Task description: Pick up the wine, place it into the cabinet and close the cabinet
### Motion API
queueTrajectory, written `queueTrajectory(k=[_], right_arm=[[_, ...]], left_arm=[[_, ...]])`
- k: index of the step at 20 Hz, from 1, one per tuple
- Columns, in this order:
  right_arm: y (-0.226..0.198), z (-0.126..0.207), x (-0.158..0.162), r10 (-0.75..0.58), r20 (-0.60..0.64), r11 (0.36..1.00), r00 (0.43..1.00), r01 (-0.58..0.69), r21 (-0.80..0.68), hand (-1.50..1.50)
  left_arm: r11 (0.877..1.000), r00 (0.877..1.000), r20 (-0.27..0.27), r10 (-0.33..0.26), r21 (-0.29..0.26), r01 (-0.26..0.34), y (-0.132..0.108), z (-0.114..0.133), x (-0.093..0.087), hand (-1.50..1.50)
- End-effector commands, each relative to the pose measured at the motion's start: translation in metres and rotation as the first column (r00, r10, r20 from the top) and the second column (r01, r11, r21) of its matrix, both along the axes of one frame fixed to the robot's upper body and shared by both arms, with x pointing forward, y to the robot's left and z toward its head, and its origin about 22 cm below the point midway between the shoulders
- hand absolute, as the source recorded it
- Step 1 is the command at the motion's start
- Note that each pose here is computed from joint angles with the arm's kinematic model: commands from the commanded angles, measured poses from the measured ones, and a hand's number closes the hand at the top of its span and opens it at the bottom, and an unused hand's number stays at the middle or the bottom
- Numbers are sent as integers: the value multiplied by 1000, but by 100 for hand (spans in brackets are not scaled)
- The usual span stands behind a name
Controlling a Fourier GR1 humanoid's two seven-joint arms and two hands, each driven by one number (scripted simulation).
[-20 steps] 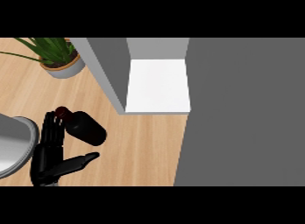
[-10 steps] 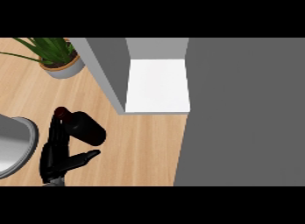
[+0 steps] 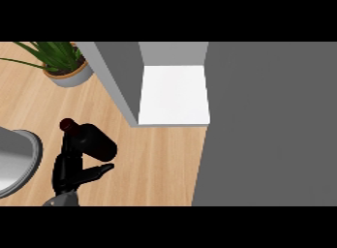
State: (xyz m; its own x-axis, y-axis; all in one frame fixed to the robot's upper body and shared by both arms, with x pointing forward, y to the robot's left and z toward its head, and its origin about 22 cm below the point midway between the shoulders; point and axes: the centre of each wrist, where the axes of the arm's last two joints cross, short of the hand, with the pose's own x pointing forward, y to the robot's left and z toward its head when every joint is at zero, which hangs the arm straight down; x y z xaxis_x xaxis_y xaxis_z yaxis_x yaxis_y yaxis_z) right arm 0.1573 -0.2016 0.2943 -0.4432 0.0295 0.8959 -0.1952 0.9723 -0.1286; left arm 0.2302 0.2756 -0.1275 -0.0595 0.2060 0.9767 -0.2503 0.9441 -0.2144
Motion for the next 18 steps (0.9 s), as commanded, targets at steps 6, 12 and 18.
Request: queueTrajectory(k=[6,12,18], right_arm=[[-7,3,-32,78,-13,996,997,-77,33,-150],[-16,0,-26,68,-23,998,997,-68,-4,-150],[-2,-9,-31,75,-24,997,997,-74,34,-150]], left_arm=[[997,999,34,8,-76,-5,-9,-14,14,150],[996,993,78,-86,-6,87,-11,-11,28,150],[972,973,183,-140,211,101,-15,-4,30,150]])
